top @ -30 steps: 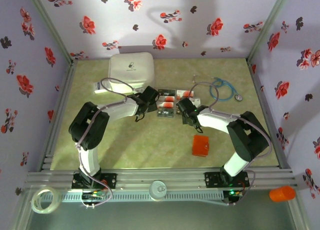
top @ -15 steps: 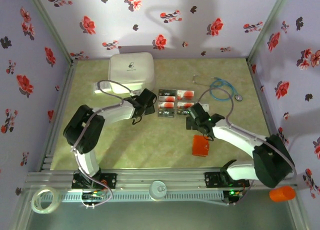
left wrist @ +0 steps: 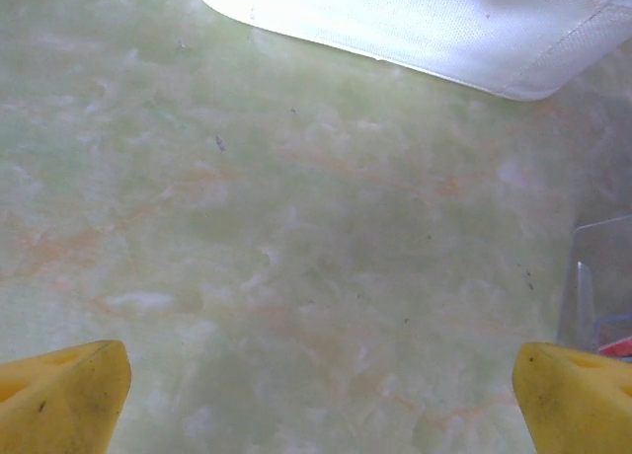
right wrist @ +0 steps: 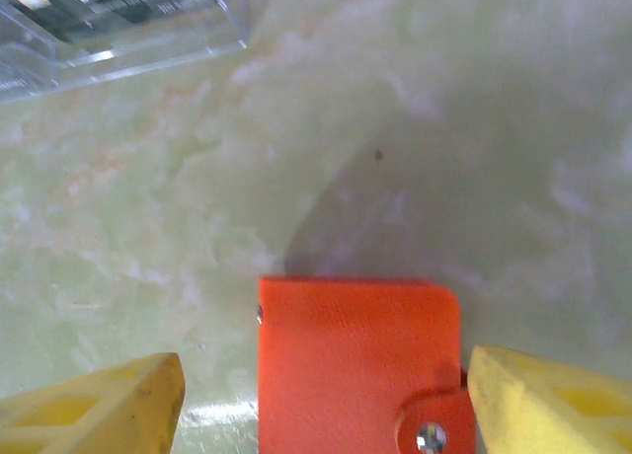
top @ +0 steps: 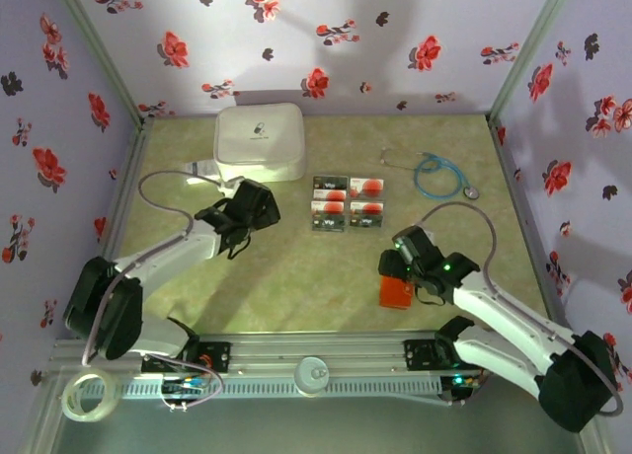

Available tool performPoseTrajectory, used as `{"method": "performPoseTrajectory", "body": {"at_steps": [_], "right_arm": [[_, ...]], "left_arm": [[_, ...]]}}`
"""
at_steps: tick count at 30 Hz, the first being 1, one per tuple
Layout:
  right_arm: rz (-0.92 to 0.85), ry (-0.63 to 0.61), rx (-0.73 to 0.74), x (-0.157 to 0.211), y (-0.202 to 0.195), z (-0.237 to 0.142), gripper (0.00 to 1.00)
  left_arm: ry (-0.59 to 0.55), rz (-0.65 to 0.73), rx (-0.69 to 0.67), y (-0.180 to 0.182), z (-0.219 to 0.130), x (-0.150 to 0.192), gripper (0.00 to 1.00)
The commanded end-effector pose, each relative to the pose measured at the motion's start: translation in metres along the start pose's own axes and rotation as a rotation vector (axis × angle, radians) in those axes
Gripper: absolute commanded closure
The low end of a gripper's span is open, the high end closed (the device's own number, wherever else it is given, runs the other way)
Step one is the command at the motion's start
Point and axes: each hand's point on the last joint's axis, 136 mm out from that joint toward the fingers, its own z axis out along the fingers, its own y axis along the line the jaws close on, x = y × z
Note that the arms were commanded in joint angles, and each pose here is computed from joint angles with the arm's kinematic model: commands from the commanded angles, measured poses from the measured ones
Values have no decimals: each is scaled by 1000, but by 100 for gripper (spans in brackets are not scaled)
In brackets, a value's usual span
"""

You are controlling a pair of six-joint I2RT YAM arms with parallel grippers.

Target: Put the credit cards into the card holder

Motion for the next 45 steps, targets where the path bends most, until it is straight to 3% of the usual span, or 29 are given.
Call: {"method": "performPoseTrajectory", "body": {"at_steps": [1,5,16,35,41,45], "right_arm": [[85,90,47,29,-22,-2,32],[138,106,77,43,-40,-5,38],[232,227,24,76,-38,8,49],[301,200,-74,65,-20,11,59],[313,196,-72,64,-23,13,74],[323,192,-85,63,-22,14,95]], "left_arm": [[20,17,17,5,-5,7,0],[17,7,36,5,-9,7,0],[37,17,55,-2,-4,10,0],[50,18,52,-2,2,16,0],[59,20,51,-2,4,19,0],[66,27,46,-1,6,21,0]]}}
